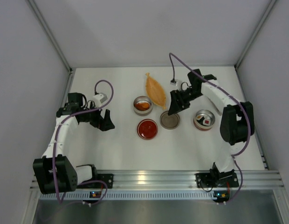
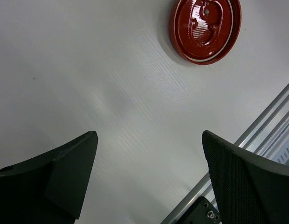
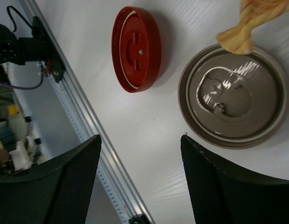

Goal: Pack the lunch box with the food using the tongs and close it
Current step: Pick up the box lid from the center of the board.

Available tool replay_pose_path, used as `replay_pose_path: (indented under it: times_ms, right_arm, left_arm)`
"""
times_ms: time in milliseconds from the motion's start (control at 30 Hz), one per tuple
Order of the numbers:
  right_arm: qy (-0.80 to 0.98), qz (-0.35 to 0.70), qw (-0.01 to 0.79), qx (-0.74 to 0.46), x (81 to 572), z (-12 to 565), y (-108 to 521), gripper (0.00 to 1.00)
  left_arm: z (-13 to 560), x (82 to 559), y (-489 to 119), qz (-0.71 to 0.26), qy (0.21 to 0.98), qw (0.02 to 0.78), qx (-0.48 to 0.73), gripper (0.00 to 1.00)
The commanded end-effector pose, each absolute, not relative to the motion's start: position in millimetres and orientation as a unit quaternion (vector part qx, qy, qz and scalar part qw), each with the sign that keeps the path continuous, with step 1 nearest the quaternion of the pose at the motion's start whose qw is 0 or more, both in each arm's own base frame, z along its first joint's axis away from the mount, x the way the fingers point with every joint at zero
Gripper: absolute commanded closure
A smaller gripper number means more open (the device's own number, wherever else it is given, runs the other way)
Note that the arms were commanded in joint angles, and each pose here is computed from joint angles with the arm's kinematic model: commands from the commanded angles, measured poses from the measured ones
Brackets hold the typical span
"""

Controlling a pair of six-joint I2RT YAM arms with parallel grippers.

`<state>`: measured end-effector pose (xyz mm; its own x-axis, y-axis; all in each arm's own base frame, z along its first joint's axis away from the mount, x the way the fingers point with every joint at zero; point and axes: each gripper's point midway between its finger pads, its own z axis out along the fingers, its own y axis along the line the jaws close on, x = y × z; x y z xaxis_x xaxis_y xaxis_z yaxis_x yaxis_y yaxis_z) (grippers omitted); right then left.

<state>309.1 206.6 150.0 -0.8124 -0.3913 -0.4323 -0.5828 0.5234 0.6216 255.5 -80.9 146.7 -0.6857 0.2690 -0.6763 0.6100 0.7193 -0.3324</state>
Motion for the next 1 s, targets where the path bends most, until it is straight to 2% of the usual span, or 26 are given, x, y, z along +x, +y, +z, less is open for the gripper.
replay_pose_path:
  times_ms: [0, 300, 500, 700, 767, 967]
  right_arm:
    - [0.838, 0.476, 0.083, -0.254, 305, 145, 234, 0.32]
    - [0.81, 0.525, 0.038, -0.258, 291, 119, 270, 0.32]
    - [0.818, 0.511, 0.005, -0.264, 271, 96, 290, 0.32]
    - [0.863, 0.442, 0.013, -0.244, 271, 66, 289, 0.25]
    - [0.866, 0.436, 0.016, -0.244, 272, 64, 289, 0.21]
    - [0.86, 0.448, -0.003, -0.246, 268, 57, 298, 0.19]
  left_arm:
    - [156, 253, -84, -0.279, 0.862, 0.321, 0.275, 0.02]
    - [147, 255, -81, -0.271, 0.866, 0.317, 0.275, 0.02]
    - [140, 257, -80, -0.271, 0.87, 0.31, 0.272, 0.02]
    - [142, 261, -80, -0.273, 0.87, 0.311, 0.268, 0.02]
    - [141, 261, -80, -0.271, 0.87, 0.312, 0.269, 0.02]
    - [140, 262, -80, -0.271, 0.87, 0.314, 0.268, 0.02]
